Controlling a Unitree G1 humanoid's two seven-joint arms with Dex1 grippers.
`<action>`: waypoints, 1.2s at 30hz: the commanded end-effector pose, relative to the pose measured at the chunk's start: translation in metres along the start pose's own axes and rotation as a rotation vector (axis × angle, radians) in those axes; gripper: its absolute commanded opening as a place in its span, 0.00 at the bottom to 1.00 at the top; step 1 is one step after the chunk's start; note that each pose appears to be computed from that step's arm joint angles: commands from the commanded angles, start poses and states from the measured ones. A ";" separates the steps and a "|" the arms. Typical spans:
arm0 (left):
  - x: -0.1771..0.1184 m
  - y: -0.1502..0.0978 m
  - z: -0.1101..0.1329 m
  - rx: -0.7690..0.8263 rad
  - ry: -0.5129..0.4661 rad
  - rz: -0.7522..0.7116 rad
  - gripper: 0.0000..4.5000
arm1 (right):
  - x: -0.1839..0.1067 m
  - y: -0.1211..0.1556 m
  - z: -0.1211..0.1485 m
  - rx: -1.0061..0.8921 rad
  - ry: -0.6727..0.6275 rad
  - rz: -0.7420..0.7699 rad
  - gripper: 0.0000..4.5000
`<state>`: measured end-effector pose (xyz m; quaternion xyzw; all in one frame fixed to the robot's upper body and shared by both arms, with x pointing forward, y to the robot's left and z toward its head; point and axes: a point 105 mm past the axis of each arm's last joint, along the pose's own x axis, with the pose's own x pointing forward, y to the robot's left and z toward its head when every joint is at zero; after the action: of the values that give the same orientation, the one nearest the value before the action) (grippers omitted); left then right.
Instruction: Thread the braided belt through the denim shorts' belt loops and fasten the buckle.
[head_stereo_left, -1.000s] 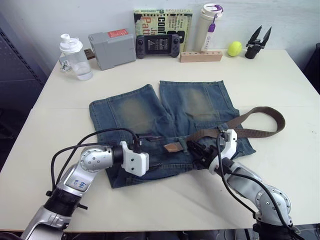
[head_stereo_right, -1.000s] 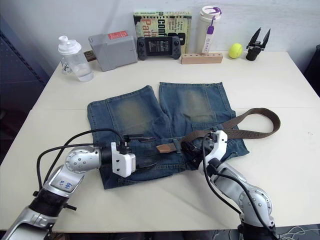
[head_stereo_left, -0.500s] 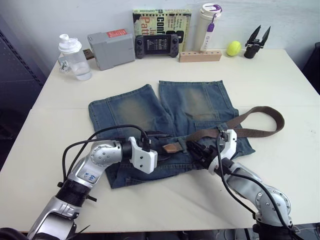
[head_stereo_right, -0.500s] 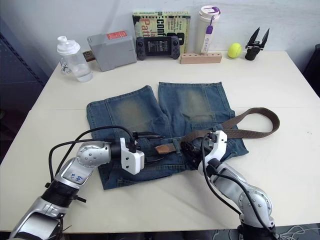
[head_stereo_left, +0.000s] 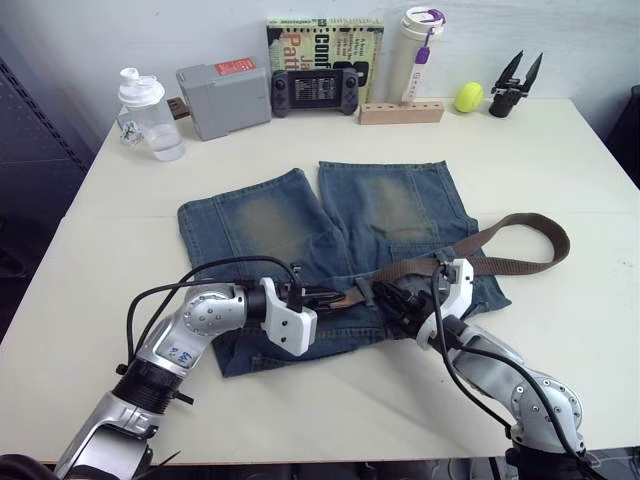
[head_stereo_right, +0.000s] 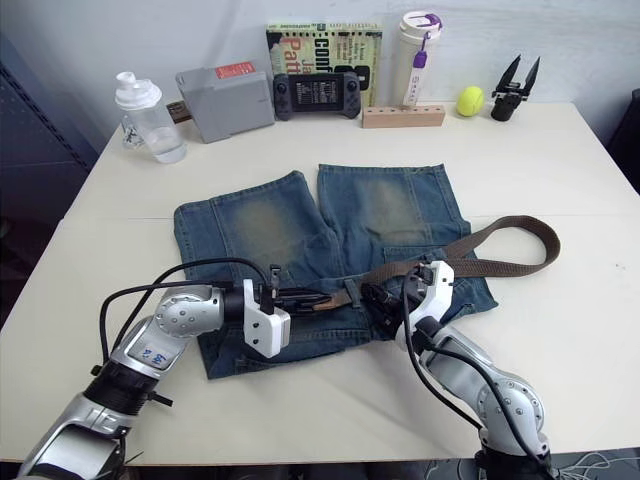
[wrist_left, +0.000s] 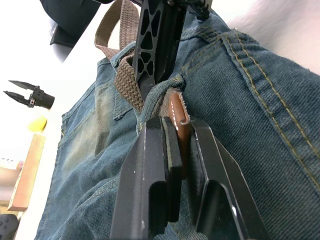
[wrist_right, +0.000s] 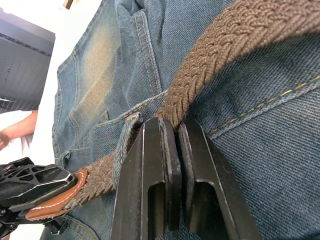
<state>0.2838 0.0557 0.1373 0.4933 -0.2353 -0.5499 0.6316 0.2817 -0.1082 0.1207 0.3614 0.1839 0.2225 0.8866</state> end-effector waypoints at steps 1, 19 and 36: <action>-0.004 0.005 0.004 0.042 0.000 0.016 0.00 | -0.009 0.008 0.011 -0.021 -0.023 0.030 0.25; 0.004 0.008 0.007 0.016 -0.023 0.043 0.00 | -0.072 -0.029 0.018 -1.699 0.375 0.209 0.98; 0.004 0.009 0.010 0.017 -0.023 0.056 0.00 | -0.064 -0.090 0.027 -1.763 0.401 -0.039 0.02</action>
<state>0.2848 0.0506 0.1381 0.4850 -0.2370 -0.5438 0.6426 0.2588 -0.1882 0.0937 -0.4836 0.0579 0.3655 0.7932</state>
